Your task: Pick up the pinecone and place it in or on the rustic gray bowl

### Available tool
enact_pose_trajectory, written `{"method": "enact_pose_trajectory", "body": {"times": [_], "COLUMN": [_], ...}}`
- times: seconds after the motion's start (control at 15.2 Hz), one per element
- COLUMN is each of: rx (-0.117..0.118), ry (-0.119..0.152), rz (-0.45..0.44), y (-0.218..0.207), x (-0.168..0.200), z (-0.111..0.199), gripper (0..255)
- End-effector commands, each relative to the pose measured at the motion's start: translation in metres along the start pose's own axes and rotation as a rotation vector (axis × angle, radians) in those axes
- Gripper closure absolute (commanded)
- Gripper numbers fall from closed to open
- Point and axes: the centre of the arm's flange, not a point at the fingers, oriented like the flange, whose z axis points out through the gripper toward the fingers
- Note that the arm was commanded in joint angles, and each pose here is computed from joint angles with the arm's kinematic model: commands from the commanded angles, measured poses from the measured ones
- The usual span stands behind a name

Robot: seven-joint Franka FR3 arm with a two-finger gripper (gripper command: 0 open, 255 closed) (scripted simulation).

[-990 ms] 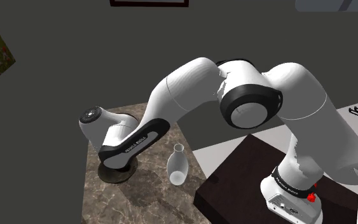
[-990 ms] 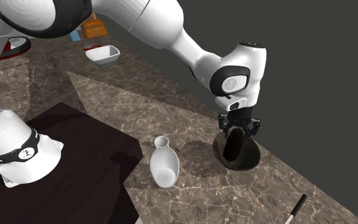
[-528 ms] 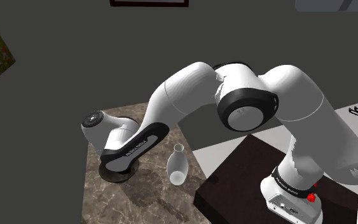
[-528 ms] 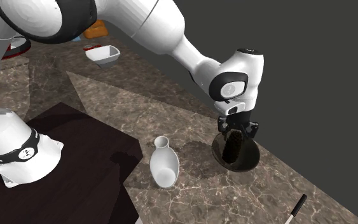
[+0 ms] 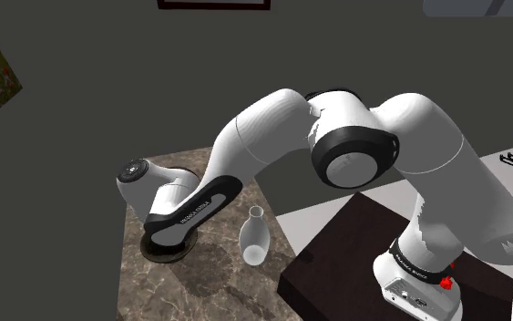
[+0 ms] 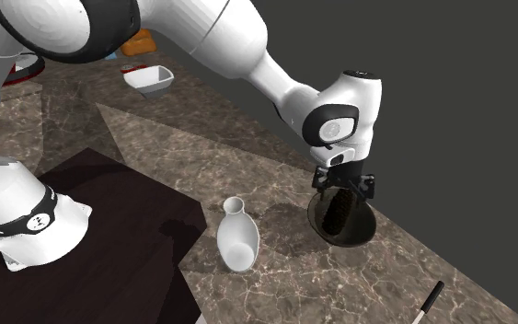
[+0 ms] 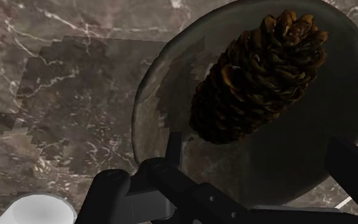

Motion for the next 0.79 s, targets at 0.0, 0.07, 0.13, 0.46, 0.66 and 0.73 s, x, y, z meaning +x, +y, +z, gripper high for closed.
{"method": "enact_pose_trajectory", "body": {"times": [0.0, 0.07, 0.13, 0.46, 0.66, 0.73], "rx": [0.000, 0.000, 0.000, 0.000, 0.000, 0.000], "ry": [0.000, 0.000, 0.000, 0.000, 0.000, 0.000], "rz": [0.000, 0.000, 0.000, 0.000, 0.000, 0.000], "y": [0.000, 0.000, 0.000, 0.000, 0.000, 0.000], "x": [0.000, 0.000, 0.000, 0.000, 0.000, 0.000], "z": [0.000, -0.013, -0.026, -0.050, -0.050, -0.050], "gripper": [0, 0, 0, 0, 0, 0]}}
